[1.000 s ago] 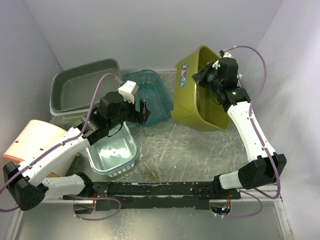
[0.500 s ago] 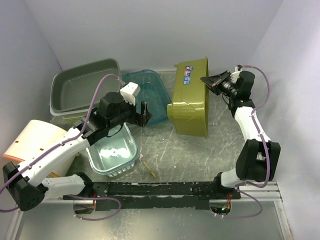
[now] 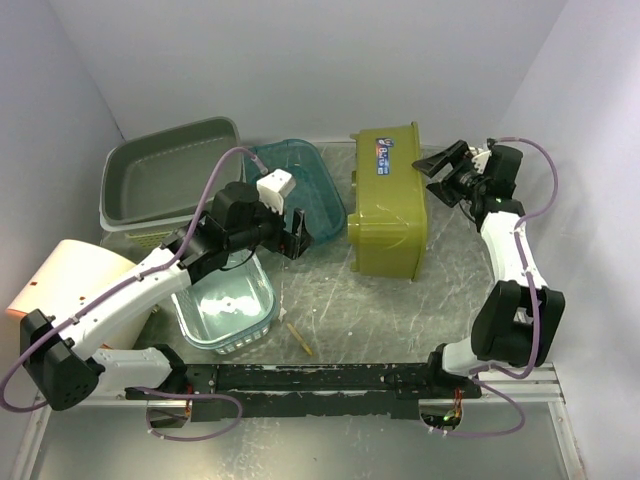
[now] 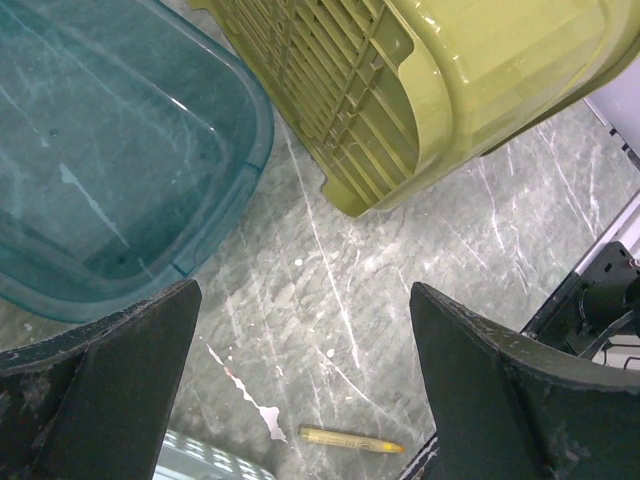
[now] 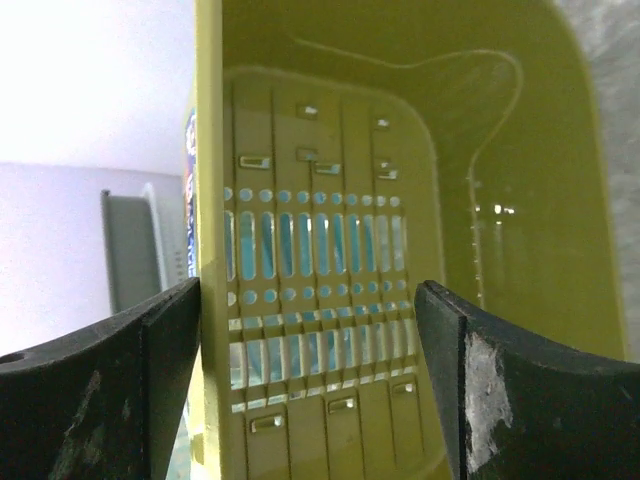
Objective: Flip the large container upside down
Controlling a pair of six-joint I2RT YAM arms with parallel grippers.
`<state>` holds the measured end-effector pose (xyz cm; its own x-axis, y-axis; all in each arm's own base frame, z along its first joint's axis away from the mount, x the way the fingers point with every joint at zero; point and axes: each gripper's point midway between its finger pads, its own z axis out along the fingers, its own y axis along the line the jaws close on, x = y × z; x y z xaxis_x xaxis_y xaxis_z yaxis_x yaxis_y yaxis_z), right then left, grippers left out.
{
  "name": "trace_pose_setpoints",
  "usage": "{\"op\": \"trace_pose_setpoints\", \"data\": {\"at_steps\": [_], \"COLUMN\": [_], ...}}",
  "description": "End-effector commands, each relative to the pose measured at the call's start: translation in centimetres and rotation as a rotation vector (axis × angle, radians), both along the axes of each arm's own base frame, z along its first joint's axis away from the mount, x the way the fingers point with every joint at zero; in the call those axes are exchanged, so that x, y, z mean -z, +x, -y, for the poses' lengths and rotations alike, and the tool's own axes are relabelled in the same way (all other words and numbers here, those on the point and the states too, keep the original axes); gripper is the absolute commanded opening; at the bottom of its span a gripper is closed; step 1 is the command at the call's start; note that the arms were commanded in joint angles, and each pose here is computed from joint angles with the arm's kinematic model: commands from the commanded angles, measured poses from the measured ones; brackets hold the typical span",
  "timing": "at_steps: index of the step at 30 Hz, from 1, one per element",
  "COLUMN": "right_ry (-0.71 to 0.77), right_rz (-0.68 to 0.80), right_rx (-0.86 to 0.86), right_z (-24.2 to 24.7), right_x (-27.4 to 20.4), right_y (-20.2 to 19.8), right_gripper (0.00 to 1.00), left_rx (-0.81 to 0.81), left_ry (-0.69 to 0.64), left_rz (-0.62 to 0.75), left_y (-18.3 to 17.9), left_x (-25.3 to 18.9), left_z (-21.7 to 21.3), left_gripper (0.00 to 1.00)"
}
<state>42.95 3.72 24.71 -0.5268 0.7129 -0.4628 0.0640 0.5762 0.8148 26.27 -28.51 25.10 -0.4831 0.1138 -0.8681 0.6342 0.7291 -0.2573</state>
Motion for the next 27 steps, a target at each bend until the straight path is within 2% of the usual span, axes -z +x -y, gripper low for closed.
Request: {"op": "trace_pose_setpoints", "data": {"at_steps": [1,4,10,13,17,19,21,22,24,27], "right_ry": [-0.196,-0.307,-0.636,-0.696,-0.753,-0.773,-0.780,-0.781,-0.779,-0.782], "right_rz": [-0.051,-0.019,-0.025,-0.038,-0.063,-0.062,-0.059,-0.057,-0.051,-0.062], "right_rx": [0.113,0.162,0.178,0.164,0.211,0.221,0.218,0.206,0.178,0.159], "right_z": [3.2,4.0,1.4,0.1,1.2,1.6,1.6,1.5,1.1,1.0], "right_x": [0.3,-1.8,-4.5,-4.4,-4.3,-4.4,-4.5,-4.4,-4.2,-3.8], "right_y": [-1.1,-1.5,-2.0,-2.1,-2.5,-2.7,-2.9,-2.9,-3.0,-3.1], "right_gripper": [0.88,0.93,0.93,0.92,0.87,0.83,0.73,0.66,0.47,0.36], "left_rx": [0.070,0.079,0.142,0.162,0.189,0.184,0.183,0.186,0.194,0.221], "left_ry": [-0.071,-0.091,-0.158,-0.232,-0.290,-0.290,-0.275,-0.260,-0.259,-0.310], "left_rz": [0.048,0.056,0.044,0.031,-0.004,-0.020,-0.043,-0.057,-0.073,-0.081], "left_y": [-0.3,-0.4,-0.8,-1.1,-1.5,-1.3,-1.0,-1.0,-0.8,-1.1], "left_x": [-2.6,-2.8,-3.0,-3.5,-2.6,-2.3,-2.0,-1.7,-1.3,-1.1], "left_z": [1.5,1.7,3.3,4.3,5.4,5.7,6.0,6.2,6.6,7.3], "left_gripper": [0.98,0.98,0.98,0.98,1.00,1.00,1.00,0.98,0.94,0.87]}}
